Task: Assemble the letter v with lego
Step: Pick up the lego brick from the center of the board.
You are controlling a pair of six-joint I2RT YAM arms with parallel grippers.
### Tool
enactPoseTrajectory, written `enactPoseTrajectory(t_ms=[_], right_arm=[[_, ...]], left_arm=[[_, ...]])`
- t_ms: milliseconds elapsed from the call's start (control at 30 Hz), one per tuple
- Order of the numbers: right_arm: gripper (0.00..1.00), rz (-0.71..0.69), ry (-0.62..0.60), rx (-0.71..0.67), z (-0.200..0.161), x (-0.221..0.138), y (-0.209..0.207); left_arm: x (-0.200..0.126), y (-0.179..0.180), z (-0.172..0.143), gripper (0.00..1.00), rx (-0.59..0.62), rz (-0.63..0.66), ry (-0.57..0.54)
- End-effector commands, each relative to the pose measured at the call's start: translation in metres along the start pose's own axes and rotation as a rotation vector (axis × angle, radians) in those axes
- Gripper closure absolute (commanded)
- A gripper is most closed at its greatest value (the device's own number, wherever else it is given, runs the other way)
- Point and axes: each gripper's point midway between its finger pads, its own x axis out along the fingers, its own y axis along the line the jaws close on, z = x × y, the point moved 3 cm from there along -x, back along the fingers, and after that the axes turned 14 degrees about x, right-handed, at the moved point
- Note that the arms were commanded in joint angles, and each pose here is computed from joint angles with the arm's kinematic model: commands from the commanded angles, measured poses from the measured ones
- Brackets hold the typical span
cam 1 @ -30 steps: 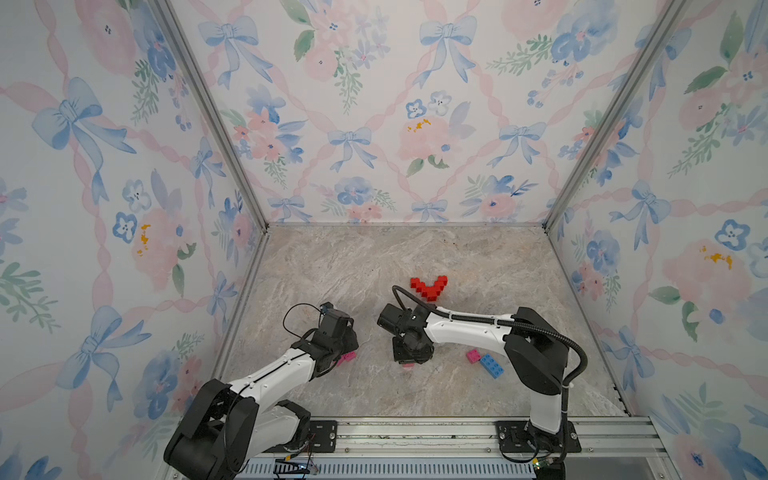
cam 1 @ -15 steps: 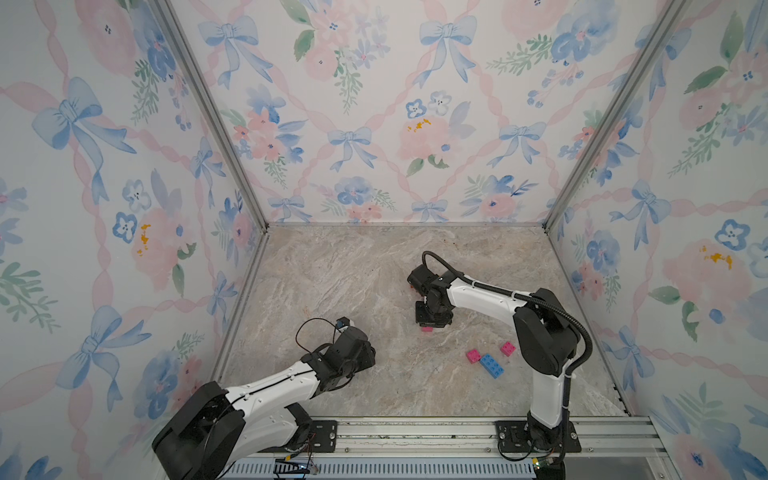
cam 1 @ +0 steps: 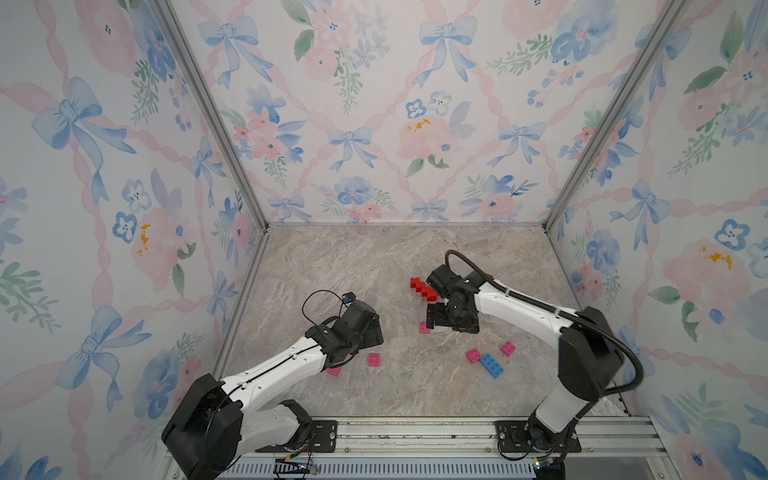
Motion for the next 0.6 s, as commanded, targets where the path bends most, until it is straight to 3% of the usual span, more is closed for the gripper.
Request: enactPoseTrajectory(t_ms=[0, 100, 200, 367, 567], right_arm=[[0.05, -0.175, 0.028, 0.125, -0.021, -0.02, -0.075], [0.11, -0.201, 0.071, 0.224, -0.035, -0.016, -0.115], [0.14, -0.117, 0.058, 0.363, -0.039, -0.01, -0.13], [0.01, -0.003, 0.046, 0.563, -0.034, 0.005, -0.139], [0.01, 0.056, 0.025, 0.709, -0.025, 0.022, -0.148]], left_arm=[[-0.003, 0.035, -0.029, 0.19, 0.109, 0.153, 0.131], [0.003, 0.044, -0.044, 0.19, 0.107, 0.174, 0.181], [0.004, 0.055, -0.05, 0.19, 0.077, 0.206, 0.182], [0.007, 0.056, -0.057, 0.2, 0.063, 0.188, 0.2], [0.011, 0.058, -0.063, 0.23, 0.041, 0.193, 0.209]])
